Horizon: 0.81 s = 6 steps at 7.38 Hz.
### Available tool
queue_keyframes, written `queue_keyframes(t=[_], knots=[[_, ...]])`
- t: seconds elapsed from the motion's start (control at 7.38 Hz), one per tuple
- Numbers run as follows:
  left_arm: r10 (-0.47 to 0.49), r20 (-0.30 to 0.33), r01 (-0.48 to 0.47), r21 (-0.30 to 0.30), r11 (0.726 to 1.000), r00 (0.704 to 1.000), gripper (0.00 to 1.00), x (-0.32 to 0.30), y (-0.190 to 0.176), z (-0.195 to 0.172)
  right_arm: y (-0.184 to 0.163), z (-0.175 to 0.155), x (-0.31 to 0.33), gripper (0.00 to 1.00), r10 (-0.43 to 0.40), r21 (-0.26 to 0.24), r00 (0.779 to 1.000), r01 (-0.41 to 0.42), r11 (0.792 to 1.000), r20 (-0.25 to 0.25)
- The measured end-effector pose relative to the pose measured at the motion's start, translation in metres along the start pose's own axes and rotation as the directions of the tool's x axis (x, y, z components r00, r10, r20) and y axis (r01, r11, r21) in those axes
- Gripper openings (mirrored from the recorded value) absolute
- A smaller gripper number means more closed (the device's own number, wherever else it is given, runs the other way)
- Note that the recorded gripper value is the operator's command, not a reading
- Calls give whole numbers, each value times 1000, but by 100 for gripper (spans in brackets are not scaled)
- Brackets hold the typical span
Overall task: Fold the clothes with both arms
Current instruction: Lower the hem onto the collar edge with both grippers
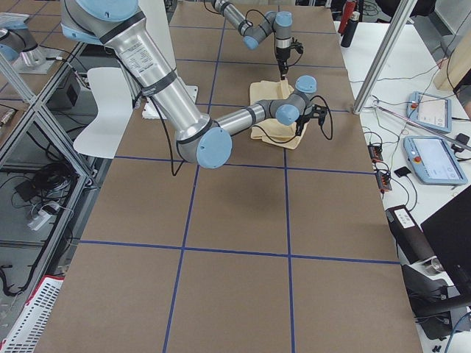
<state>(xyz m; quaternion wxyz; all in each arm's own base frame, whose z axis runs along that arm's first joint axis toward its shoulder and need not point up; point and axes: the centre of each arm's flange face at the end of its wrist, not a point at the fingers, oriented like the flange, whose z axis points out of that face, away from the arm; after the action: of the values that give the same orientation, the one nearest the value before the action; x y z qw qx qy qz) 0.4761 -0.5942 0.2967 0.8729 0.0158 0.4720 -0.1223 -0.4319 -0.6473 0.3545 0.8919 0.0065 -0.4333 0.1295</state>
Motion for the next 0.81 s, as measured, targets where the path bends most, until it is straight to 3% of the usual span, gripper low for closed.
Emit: queue_keyframes(t=[0.68, 0.81], knots=[[-1, -25, 1, 14, 1000, 1000, 0, 6, -8, -4, 1, -2, -6, 0, -6, 1, 1000, 6, 1000, 7], [2, -30, -2, 15, 1000, 1000, 19, 9, -8, -5, 1, -2, -7, 0, -9, 2, 1000, 9, 1000, 11]])
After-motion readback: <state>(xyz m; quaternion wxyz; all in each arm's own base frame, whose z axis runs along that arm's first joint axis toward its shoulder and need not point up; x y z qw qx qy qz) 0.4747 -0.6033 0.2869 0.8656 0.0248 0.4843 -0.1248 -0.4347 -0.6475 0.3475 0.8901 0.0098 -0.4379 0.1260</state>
